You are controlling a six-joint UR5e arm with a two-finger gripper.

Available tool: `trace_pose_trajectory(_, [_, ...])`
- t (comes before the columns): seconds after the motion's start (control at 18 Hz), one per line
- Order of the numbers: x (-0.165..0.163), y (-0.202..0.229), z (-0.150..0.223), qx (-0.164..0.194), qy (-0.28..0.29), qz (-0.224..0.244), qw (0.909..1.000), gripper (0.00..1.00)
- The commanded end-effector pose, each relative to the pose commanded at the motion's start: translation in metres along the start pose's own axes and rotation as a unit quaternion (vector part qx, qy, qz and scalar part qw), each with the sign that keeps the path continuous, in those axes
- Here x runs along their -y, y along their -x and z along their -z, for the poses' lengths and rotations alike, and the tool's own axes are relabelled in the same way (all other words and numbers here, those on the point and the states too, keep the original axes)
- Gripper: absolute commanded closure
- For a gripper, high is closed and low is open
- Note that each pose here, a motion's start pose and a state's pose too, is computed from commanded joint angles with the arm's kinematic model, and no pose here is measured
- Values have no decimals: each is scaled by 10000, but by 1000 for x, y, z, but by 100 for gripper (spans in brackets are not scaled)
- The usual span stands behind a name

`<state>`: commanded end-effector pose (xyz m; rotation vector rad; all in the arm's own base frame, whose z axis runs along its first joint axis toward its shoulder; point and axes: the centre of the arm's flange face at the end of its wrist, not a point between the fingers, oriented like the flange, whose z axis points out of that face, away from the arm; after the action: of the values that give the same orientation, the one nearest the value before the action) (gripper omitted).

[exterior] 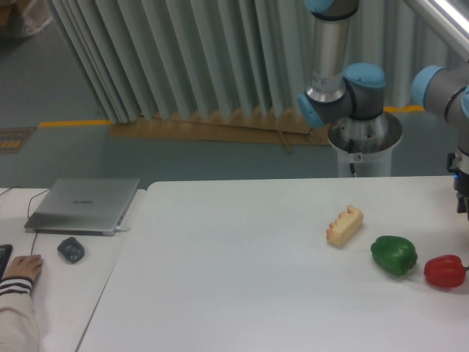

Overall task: Place the red peppers in a basket
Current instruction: 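Move the gripper down toward the red bell pepper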

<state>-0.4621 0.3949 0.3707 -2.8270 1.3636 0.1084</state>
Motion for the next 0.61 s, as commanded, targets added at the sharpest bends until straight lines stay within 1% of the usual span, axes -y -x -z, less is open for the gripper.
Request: trace_pose_trajectory(0.61, [1,3,-10,-64,-46,0,10000,0])
